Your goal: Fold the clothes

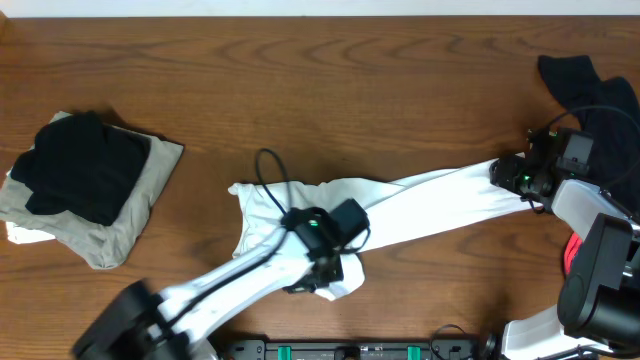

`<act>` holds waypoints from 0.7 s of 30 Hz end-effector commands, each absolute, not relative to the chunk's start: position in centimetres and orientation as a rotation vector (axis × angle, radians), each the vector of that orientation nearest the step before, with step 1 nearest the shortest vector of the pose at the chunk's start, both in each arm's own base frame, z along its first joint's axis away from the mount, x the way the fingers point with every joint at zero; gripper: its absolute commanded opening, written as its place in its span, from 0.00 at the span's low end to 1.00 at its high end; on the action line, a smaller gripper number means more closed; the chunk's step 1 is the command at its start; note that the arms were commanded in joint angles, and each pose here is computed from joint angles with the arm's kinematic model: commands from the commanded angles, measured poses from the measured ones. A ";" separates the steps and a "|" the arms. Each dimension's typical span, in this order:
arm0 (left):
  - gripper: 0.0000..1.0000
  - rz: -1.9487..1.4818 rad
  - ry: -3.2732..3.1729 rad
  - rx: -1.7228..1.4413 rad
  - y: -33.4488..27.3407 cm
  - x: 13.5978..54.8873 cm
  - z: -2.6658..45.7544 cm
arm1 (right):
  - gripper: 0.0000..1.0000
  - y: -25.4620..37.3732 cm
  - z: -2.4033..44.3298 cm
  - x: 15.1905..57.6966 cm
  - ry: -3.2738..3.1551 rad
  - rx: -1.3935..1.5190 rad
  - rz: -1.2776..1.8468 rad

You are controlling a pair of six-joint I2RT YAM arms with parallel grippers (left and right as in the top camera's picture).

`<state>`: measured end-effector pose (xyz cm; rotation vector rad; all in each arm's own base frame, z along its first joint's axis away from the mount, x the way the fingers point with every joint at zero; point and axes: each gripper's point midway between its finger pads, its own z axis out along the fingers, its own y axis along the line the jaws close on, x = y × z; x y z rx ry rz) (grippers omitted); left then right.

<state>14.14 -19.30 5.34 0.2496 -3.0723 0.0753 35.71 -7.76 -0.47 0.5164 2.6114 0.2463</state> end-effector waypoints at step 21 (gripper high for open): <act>0.06 0.344 -3.179 0.430 -19.8 17.6 9.3 | 0.59 -6.3 -7.8 28.0 2.902 0.658 0.219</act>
